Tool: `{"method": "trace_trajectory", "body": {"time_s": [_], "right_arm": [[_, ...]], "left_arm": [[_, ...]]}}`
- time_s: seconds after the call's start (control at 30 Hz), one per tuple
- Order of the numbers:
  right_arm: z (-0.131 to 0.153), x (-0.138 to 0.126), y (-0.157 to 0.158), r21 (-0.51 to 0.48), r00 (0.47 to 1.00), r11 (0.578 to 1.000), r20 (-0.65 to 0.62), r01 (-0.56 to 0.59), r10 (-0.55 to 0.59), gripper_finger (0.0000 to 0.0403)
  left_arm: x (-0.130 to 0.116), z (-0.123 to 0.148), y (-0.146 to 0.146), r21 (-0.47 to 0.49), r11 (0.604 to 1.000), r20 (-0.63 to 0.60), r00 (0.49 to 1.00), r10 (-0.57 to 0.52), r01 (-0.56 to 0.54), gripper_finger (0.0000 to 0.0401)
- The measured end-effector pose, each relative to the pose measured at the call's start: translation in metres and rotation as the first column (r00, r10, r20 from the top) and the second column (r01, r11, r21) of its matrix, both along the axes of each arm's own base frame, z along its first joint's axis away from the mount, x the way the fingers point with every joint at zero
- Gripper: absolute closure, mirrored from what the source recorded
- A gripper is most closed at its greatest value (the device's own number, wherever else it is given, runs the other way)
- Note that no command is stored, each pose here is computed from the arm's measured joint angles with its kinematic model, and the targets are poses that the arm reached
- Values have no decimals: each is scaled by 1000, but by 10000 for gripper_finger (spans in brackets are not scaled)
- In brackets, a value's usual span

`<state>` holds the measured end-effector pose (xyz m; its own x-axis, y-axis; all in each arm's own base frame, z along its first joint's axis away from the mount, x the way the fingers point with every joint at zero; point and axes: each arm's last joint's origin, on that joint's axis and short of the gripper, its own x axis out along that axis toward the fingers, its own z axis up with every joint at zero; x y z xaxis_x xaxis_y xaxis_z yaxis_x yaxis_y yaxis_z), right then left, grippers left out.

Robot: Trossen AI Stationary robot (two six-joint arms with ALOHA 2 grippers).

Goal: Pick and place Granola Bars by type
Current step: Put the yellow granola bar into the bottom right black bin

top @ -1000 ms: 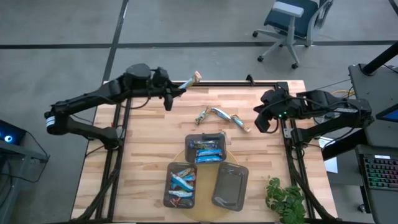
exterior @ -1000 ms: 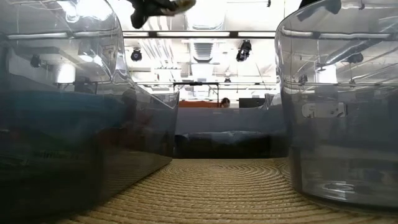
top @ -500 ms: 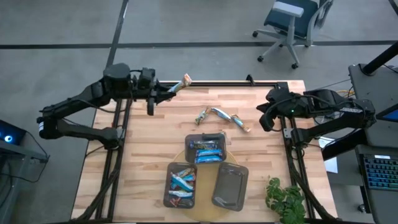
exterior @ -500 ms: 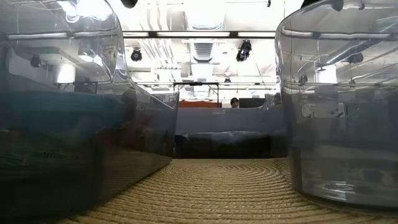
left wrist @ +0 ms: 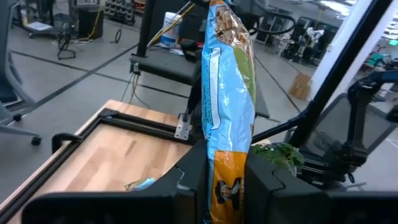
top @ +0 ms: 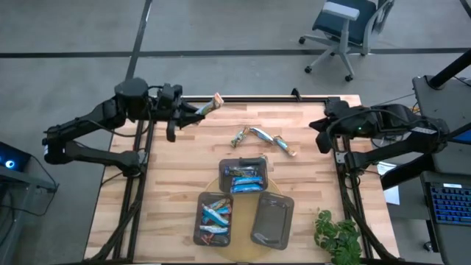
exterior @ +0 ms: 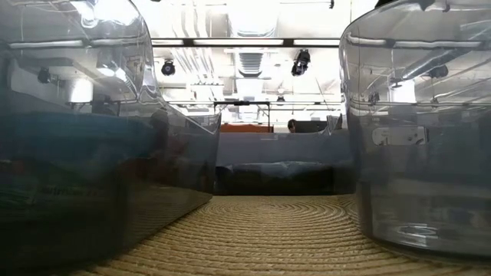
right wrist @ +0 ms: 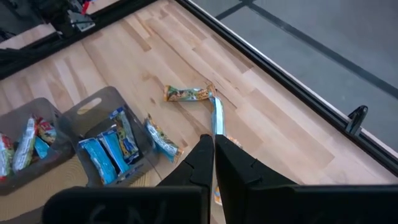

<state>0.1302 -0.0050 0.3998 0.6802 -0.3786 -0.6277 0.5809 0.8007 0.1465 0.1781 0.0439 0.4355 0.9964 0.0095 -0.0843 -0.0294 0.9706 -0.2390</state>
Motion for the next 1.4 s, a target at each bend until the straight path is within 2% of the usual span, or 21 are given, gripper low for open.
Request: {"method": "trace_trajectory", "body": {"time_s": [0.37,0.77,1.27,1.4], "right_arm": [[4,-11,-1,0,999,1000,34,-2,2,394],[4,-10,-1,1,999,1000,33,-1,1,394],[4,-10,-1,1,999,1000,34,-1,1,394],[4,-10,-1,2,999,1000,34,0,0,394]], "left_arm": [[10,8,-21,5,990,97,986,-138,138,353],[22,13,-44,11,967,165,953,-253,255,353],[65,-2,-67,2,931,160,919,-360,364,353],[77,2,-71,6,919,169,906,-389,394,353]]}}
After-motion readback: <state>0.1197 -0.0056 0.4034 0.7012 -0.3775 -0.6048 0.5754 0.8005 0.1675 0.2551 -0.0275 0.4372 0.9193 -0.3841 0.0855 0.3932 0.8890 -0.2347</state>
